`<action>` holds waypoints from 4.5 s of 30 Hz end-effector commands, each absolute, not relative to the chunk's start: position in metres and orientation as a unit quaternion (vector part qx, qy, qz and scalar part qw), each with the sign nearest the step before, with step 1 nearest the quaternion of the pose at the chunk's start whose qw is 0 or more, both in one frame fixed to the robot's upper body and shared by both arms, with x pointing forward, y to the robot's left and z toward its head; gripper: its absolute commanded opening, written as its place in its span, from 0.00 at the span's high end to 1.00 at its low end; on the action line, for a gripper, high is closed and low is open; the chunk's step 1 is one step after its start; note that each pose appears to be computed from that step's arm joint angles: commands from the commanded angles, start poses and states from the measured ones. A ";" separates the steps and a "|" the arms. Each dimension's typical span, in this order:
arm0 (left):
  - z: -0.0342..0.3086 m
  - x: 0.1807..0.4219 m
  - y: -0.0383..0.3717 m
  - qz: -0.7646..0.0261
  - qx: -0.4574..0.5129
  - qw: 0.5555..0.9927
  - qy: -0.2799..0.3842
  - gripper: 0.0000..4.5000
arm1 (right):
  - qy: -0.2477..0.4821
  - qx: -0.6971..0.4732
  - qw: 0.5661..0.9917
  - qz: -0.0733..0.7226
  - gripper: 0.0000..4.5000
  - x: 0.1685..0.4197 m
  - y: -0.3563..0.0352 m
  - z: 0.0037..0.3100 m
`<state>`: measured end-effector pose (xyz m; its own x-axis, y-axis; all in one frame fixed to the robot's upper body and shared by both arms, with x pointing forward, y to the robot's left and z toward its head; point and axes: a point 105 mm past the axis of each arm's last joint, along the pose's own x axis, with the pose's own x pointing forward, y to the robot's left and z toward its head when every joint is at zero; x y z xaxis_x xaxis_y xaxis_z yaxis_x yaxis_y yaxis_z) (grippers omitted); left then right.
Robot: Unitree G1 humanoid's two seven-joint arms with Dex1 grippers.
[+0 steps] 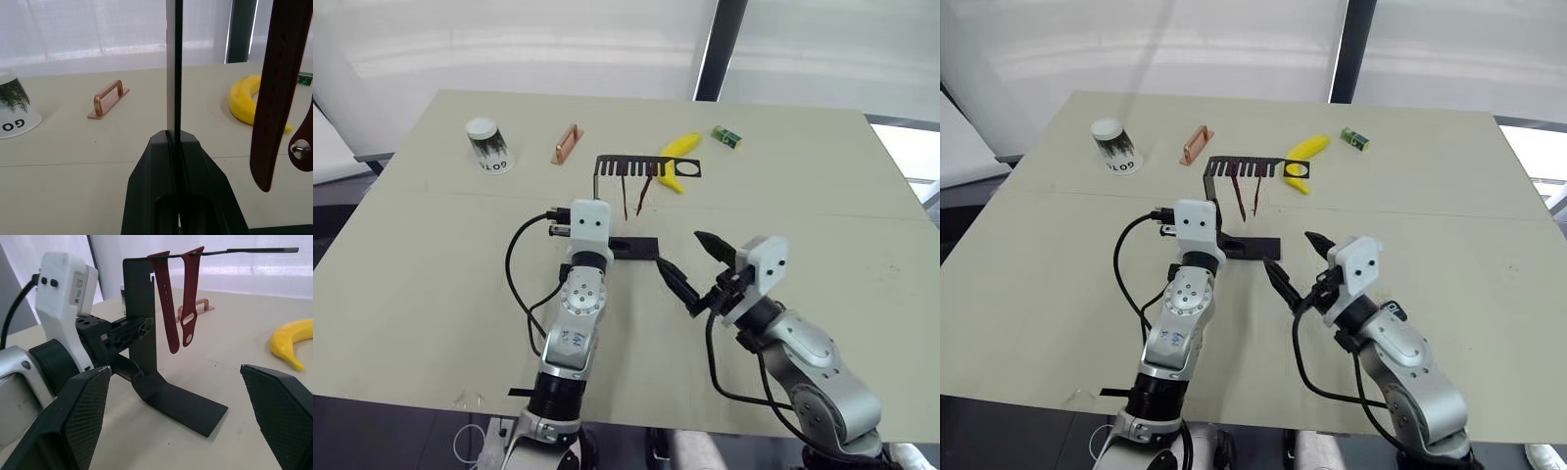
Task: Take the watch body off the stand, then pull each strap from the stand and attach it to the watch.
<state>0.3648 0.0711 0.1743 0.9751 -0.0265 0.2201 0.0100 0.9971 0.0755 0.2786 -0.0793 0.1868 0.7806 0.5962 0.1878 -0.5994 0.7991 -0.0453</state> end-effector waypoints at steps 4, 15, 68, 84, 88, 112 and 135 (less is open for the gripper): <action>0.179 0.362 0.061 -0.011 0.024 0.992 -0.123 0.99 | -0.140 0.015 0.951 0.274 0.00 0.297 -0.067 0.210; 0.175 0.354 0.056 -0.035 0.036 0.989 -0.136 0.99 | -0.125 0.021 0.959 0.253 0.00 0.322 -0.059 0.206; 0.180 0.354 0.053 -0.076 0.025 0.986 -0.145 1.00 | -0.218 -0.027 0.940 0.263 0.99 0.330 -0.035 0.229; 0.182 0.358 0.067 -0.037 0.058 0.986 -0.152 1.00 | -0.254 -0.105 0.916 0.293 0.99 0.296 -0.051 0.226; 0.178 0.358 0.067 -0.049 0.035 0.988 -0.140 0.86 | -0.241 -0.115 0.915 0.302 1.00 0.287 -0.062 0.222; 0.152 0.285 0.131 -0.398 0.130 0.905 -0.067 0.02 | -0.134 -0.017 0.888 0.440 1.00 0.250 -0.108 0.204; 0.229 0.254 0.088 -0.716 -0.180 0.673 0.046 0.00 | -0.037 0.095 0.751 0.652 1.00 0.223 -0.053 0.198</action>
